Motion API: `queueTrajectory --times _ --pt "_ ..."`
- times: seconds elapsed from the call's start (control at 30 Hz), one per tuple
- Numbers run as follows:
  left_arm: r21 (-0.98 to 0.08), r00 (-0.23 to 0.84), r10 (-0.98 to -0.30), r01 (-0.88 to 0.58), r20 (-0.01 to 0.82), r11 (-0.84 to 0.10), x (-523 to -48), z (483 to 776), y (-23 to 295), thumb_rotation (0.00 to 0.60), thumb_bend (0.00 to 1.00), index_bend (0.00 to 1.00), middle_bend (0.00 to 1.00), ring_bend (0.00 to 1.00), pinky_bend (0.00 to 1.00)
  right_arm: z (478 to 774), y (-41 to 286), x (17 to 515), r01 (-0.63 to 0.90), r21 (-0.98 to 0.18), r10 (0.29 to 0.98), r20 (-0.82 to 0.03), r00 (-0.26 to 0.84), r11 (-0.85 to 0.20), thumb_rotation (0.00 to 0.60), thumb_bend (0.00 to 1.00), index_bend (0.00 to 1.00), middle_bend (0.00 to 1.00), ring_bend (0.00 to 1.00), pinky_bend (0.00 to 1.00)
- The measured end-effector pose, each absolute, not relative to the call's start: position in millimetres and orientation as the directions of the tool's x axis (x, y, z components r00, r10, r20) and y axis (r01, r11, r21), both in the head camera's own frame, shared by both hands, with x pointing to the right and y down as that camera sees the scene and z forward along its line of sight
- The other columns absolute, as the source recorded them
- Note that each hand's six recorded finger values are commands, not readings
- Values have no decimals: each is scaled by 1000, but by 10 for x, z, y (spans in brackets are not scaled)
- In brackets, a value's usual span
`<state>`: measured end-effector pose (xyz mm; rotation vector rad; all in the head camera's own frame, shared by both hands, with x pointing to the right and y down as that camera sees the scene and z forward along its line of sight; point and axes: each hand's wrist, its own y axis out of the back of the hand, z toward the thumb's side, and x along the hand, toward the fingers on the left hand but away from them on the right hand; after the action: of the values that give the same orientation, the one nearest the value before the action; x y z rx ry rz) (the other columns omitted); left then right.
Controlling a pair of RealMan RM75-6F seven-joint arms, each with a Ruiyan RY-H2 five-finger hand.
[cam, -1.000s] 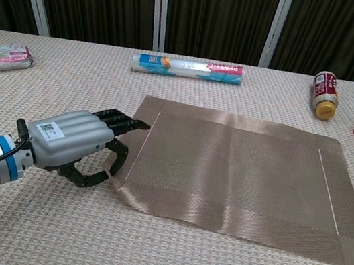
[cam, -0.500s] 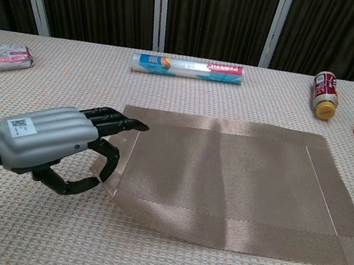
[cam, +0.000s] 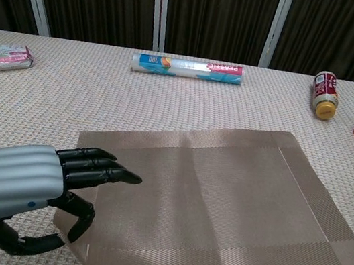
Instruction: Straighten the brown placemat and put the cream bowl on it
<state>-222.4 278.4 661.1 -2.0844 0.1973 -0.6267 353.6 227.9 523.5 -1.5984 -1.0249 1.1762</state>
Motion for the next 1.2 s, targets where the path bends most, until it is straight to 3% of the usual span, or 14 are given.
queueTrajectory --times 0.23,0.53,0.7,0.73,0.8,0.83,0.9,0.97,1.2 --pt "-819 838 -381 129 392 -560 -2516 6627 2788 600 523 644 0 0 0 5245 2290 3521 111 -954 944 -250 215 -278 600 0 0 0 0 0" --pt "-814 768 -473 105 431 -571 -2900 6694 2591 600 523 641 0 0 0 5253 2287 3508 112 -953 942 -253 220 -282 600 0 0 0 0 0" --pt "-810 756 -493 84 431 -580 -2958 6693 2565 600 515 619 0 0 0 5252 2291 3497 111 -953 941 -252 224 -282 600 0 0 0 0 0" --pt "-811 755 -495 82 430 -579 -2961 6692 2562 600 481 568 0 0 0 5253 2291 3498 110 -953 942 -252 223 -281 600 0 0 0 0 0" --pt "-812 752 -500 78 429 -578 -2965 6689 2554 600 325 362 0 0 0 5256 2293 3500 110 -953 941 -254 222 -283 600 0 0 0 0 0" --pt "-812 751 -501 79 430 -579 -2969 6690 2552 600 193 198 0 0 0 5258 2295 3503 111 -952 941 -256 221 -285 600 0 0 0 0 0" --pt "-806 746 -499 85 441 -585 -2986 6700 2557 600 51 38 0 0 0 5260 2293 3510 109 -952 941 -257 220 -285 600 0 0 0 0 0" --pt "-797 740 -493 95 458 -597 -3016 6704 2571 600 0 0 0 0 0 5262 2291 3512 110 -952 941 -257 219 -286 600 0 0 0 0 0" --pt "-774 725 -501 69 472 -630 -3139 6548 2575 600 0 0 0 0 0 5299 2289 3526 108 -947 937 -274 216 -302 600 0 0 0 0 0"
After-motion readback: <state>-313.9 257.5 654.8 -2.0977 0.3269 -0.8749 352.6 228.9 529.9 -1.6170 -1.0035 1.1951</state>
